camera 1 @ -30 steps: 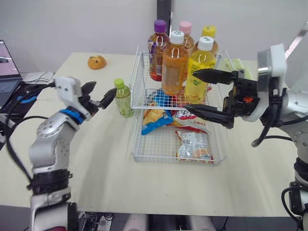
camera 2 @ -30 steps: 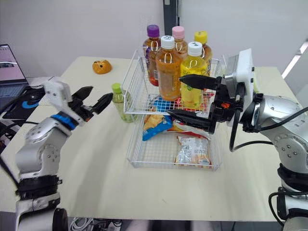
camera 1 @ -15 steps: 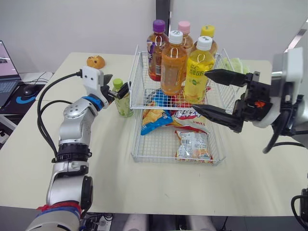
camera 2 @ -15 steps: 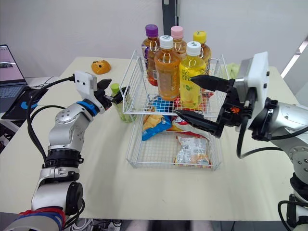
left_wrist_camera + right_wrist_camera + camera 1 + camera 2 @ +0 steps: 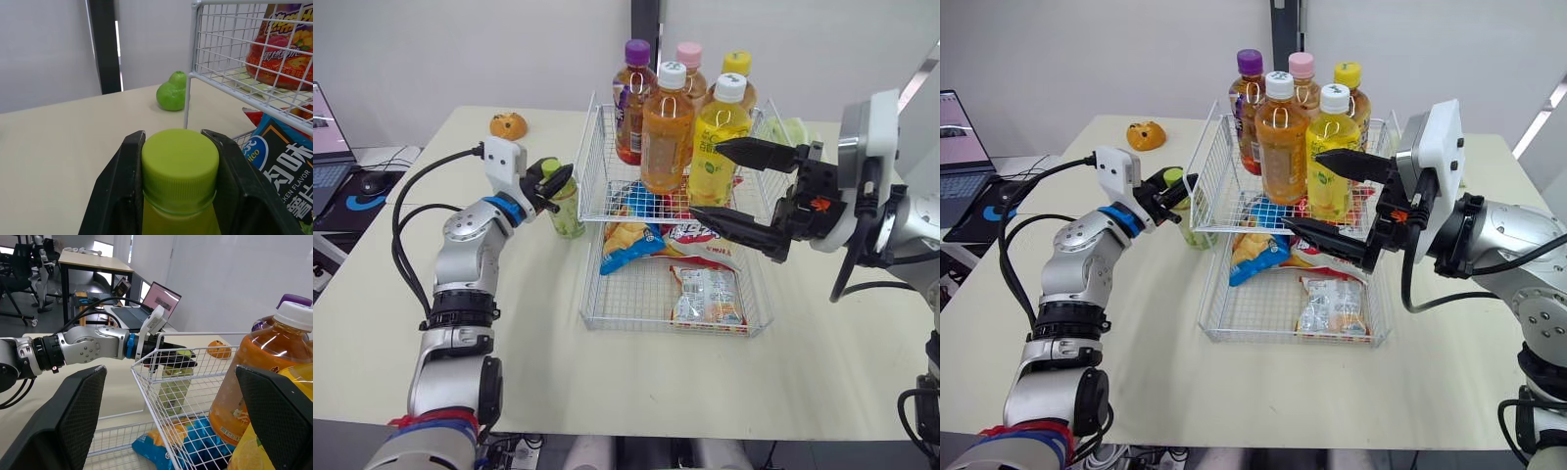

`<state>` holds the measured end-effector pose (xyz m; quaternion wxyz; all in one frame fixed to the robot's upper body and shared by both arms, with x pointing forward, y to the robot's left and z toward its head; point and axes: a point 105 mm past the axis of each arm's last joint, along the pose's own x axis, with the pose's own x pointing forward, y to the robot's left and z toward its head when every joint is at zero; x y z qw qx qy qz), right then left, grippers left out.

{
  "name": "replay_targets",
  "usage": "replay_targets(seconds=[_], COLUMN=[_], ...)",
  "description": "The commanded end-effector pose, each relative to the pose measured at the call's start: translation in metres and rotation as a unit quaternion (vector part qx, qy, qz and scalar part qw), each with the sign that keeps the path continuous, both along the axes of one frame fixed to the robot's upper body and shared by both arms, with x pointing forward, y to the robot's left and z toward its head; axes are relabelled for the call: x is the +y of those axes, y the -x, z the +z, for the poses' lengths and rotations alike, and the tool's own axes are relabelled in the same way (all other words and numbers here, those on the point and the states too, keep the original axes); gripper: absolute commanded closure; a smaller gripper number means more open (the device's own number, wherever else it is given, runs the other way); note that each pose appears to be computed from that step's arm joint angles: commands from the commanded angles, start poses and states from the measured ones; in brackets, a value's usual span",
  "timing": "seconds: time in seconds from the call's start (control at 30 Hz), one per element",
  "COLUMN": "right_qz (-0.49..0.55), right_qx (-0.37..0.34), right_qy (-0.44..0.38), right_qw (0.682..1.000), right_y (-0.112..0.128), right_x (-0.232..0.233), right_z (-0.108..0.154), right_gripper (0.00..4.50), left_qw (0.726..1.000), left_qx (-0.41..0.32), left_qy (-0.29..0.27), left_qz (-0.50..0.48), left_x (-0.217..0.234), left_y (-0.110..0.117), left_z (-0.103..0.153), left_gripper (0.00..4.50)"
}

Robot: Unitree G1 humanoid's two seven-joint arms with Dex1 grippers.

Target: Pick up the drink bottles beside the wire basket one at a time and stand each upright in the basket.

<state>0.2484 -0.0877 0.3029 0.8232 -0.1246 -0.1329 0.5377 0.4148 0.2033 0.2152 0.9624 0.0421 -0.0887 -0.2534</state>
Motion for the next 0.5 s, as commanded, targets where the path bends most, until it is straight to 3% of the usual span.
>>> replay_targets(seconds=[0.03, 0.23, 0.37, 0.5], right_qz=[-0.001, 0.002, -0.004, -0.007], right_qx=[-0.025, -0.021, -0.032, -0.038], right_qy=[-0.004, -0.013, -0.014, -0.012], right_qw=[1.000, 1.000, 0.999, 0.999], right_y=[0.003, -0.001, -0.004, -0.003], right_x=[0.001, -0.001, -0.002, -0.002], right_z=[0.008, 0.009, 0.010, 0.010], right_gripper=[0.00, 0.00, 0.00, 0.00], left_qw=[0.998, 0.984, 0.968, 0.957], left_qx=[-0.065, -0.103, -0.111, -0.128], left_qy=[-0.002, -0.051, -0.072, -0.056], left_qz=[-0.023, -0.134, -0.211, -0.254], left_x=[0.018, 0.010, -0.010, -0.031], left_y=[0.014, 0.045, 0.065, 0.072], left_z=[0.065, 0.154, 0.196, 0.230], left_gripper=[3.12, 3.12, 3.12, 3.12])
